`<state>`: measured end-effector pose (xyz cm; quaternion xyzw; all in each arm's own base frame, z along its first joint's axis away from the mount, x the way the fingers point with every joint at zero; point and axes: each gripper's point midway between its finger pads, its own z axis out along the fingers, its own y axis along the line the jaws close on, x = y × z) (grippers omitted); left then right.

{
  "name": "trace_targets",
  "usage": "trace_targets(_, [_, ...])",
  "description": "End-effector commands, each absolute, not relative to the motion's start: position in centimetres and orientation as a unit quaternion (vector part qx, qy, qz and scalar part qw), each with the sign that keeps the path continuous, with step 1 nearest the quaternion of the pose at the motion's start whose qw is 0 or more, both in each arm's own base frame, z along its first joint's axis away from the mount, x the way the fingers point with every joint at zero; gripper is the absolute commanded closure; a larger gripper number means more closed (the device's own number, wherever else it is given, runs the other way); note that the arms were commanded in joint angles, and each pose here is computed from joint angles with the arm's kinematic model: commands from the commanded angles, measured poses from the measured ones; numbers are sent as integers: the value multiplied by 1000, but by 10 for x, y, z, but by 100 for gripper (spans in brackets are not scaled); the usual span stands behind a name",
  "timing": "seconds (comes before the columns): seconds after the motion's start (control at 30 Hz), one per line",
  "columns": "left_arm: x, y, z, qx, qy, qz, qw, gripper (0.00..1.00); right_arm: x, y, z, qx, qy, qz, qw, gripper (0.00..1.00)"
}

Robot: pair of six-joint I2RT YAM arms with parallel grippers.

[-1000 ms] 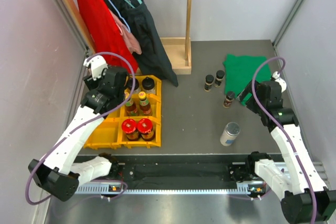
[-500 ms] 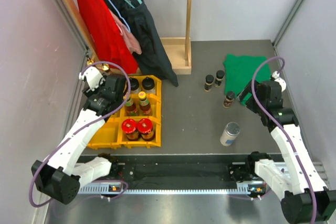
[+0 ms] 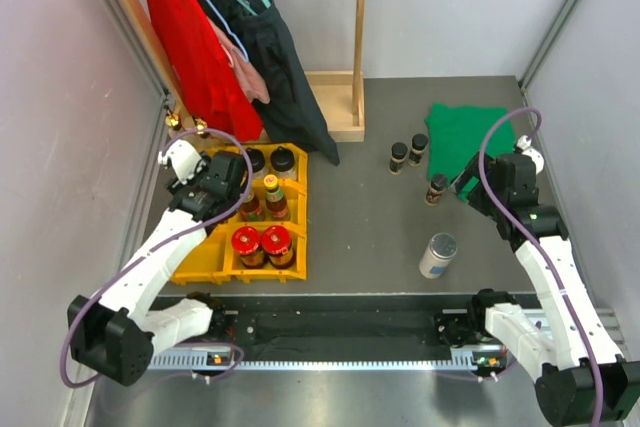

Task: Organize the condiment bottles
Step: Place the bottle in the storage box.

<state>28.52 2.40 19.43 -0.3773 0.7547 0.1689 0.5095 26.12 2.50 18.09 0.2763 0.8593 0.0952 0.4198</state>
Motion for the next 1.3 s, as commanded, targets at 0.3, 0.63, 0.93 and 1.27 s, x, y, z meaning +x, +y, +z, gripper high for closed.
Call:
trace_targets(0.3, [301, 18, 155, -392, 754, 173, 498, 96, 266, 24, 189, 276, 852, 102, 433, 7])
trace_targets(0.63, [301, 16, 138, -397, 758, 168, 490, 62, 267, 23, 187, 276, 853, 98, 432, 7])
trace_targets(0.93, [298, 18, 143, -399, 757, 170, 489, 10, 267, 24, 184, 275, 855, 99, 429, 7])
trace_targets(1.27, [289, 27, 183, -414, 730, 166, 518, 2, 267, 25, 183, 276, 854, 104, 428, 6])
